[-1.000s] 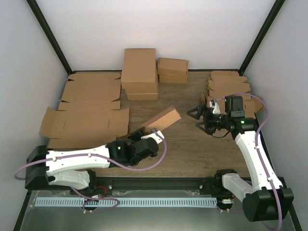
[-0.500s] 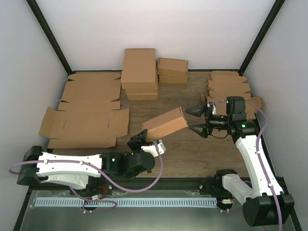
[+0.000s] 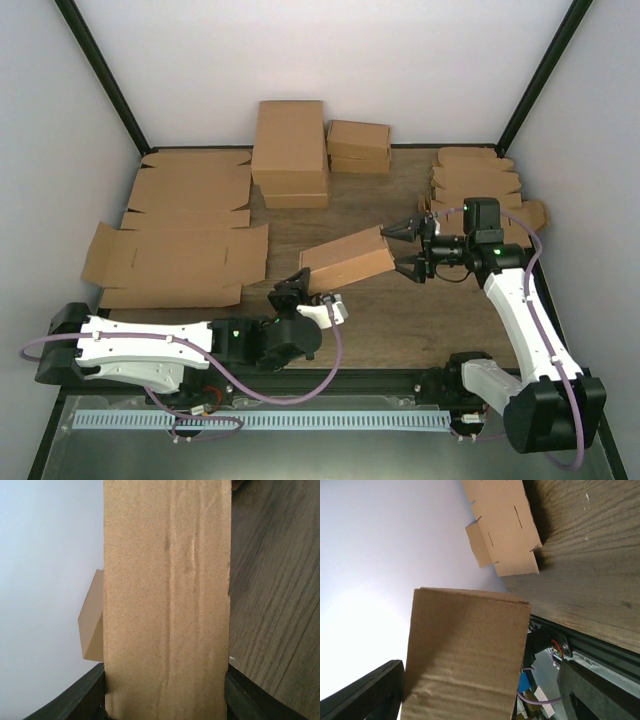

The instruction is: Fold the paper box

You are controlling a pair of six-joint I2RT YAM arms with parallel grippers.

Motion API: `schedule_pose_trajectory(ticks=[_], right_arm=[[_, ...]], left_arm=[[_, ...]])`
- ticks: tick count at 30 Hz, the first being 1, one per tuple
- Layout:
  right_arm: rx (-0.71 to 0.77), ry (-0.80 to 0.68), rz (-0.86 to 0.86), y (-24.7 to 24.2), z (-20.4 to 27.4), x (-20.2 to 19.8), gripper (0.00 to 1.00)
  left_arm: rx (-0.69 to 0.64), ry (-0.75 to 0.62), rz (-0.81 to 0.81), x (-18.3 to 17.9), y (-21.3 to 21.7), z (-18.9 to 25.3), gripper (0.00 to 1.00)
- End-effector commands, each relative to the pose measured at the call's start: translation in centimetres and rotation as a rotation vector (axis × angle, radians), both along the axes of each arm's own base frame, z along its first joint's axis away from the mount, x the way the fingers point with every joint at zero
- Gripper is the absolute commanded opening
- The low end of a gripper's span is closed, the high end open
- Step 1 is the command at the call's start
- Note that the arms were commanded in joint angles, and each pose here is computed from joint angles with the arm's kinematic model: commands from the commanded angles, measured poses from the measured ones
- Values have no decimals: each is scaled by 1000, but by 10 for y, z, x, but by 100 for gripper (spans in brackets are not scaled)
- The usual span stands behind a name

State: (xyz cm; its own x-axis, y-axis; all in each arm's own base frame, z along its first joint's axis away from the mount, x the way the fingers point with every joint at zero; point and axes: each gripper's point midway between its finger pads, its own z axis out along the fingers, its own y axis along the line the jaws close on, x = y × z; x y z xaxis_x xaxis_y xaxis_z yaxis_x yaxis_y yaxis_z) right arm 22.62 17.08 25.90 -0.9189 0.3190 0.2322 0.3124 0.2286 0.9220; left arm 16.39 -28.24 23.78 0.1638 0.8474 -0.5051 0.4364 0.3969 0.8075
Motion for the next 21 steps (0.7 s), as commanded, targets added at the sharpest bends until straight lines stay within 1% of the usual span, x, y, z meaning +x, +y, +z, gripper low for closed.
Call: schedule_pose_trajectory(ticks=[1,5,9,11,12,13,14,15,17,18,19,21], right_arm=[[39,-43,51,7,17,-1,83],[47,-38,77,10,15,-2,75],[54,-45,87,12,17,-2,59],[57,-47,91,12,17,-2,52],[59,-44,92,13,17,-2,48],[58,-42,92,13,16,-2,45],[59,-41,92,13,15,-1,44],[59,-41,89,13,15,0,44],[54,-43,76,12,14,4,44],[46,-53,62,11,15,8,44],[40,-68,48,11,17,13,44],[34,-102,21,9,24,26,43]], left_arm=[[3,-40,-19,-1,-3,9,38],[10,-41,-34,-2,-4,9,38],[15,-45,-43,-2,-4,8,39],[10,-44,-47,-2,-4,8,40],[7,-44,-48,-2,-4,9,43],[7,-44,-46,-2,-4,8,48],[3,-43,-46,-2,-3,8,55],[1,-39,-44,-2,-3,7,64],[-19,-21,-47,-3,-3,9,85],[-41,-4,-47,-4,-3,11,94],[-73,20,-52,-6,-4,15,99],[-174,86,-51,-9,-6,28,100]])
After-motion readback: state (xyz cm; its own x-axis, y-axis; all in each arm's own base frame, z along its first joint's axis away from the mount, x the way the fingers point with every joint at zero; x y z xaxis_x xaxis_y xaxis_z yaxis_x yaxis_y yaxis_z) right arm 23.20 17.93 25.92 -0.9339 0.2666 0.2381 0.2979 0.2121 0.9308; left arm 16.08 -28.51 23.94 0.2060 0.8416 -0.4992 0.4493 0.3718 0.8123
